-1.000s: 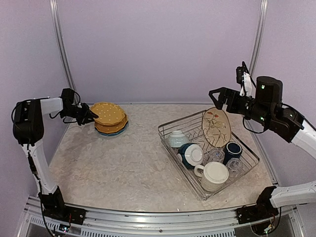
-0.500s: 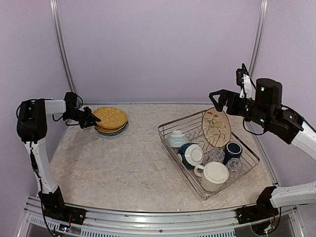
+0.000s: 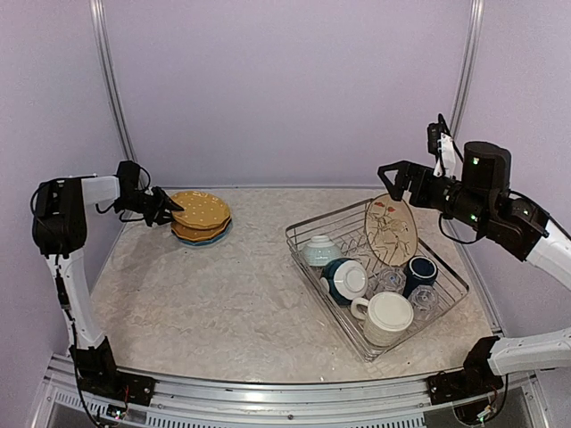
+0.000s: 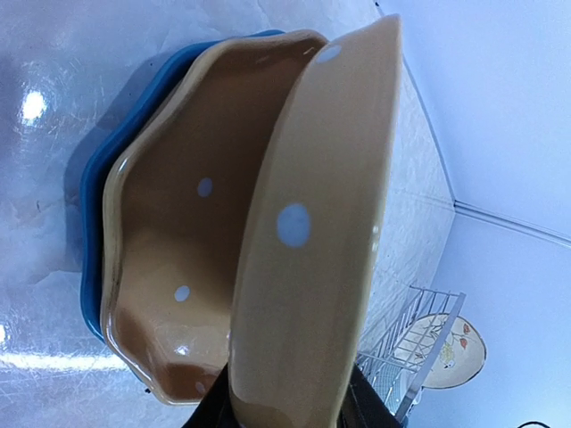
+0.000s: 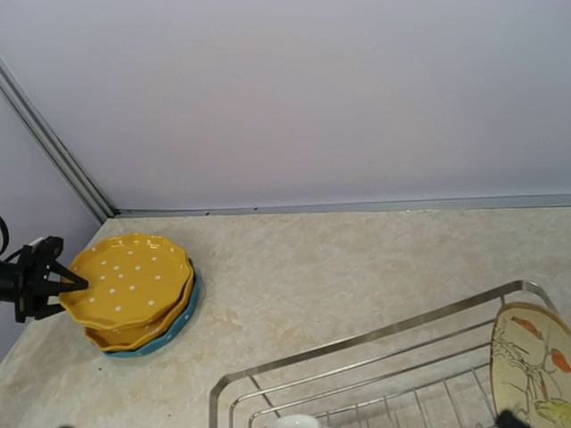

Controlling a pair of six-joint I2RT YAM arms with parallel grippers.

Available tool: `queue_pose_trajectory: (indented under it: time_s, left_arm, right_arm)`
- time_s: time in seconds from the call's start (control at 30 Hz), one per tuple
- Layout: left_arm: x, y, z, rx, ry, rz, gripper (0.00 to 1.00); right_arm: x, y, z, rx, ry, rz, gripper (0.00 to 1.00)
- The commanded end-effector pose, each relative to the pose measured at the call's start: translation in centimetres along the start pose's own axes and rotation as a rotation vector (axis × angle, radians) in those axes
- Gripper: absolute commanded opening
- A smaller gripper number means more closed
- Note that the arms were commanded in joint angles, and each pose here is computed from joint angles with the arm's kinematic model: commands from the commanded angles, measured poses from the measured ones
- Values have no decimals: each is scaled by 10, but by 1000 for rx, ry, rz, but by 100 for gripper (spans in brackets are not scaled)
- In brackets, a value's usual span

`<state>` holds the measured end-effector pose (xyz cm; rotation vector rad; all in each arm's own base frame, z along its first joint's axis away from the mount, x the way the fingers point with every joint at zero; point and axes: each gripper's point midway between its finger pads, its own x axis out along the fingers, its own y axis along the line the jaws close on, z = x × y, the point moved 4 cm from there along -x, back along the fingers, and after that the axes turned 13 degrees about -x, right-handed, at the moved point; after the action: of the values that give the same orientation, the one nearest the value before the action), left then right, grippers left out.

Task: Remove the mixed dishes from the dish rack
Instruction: Place the plate on the plate.

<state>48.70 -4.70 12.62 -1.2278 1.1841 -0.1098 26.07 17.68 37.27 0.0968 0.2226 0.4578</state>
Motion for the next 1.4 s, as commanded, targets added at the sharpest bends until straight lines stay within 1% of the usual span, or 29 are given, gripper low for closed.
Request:
queue_pose_trajectory:
  time_s: [0.0,0.3,0.43,0.57,0.73,0.8,0.87,1.0,1.27,1.37]
  left_arm:
    - [0,-12,5,45,7,-29,33]
    - [2,-5,6,16,9,15,42]
    - [9,3,9,-22,45,18,43]
    - [10,10,11,-35,35,49,44]
    - [7,11,12,-31,16,77,49]
    - [5,13,12,-29,5,99,53]
    - [2,12,13,-23,-9,118,59]
    - [-4,10,12,-5,-27,143,67]
    - [-19,5,14,26,-77,196,76]
    - [-24,3,13,30,-93,208,77]
  right_arm:
    - [-6,-2,2,2,-21,0,100]
    - [-9,-4,2,1,-22,-9,100]
    - [-11,-5,3,-1,-26,-17,100]
    - [-12,-7,2,2,-28,-23,100]
    - [-12,-7,1,3,-28,-20,100]
    - [-11,-7,0,3,-24,-21,100]
    - [-12,-7,1,3,-27,-21,100]
    - [-12,-7,1,3,-24,-25,100]
    - [-10,-10,-4,-6,1,-49,100]
    - [-9,-13,-7,-15,19,-70,100]
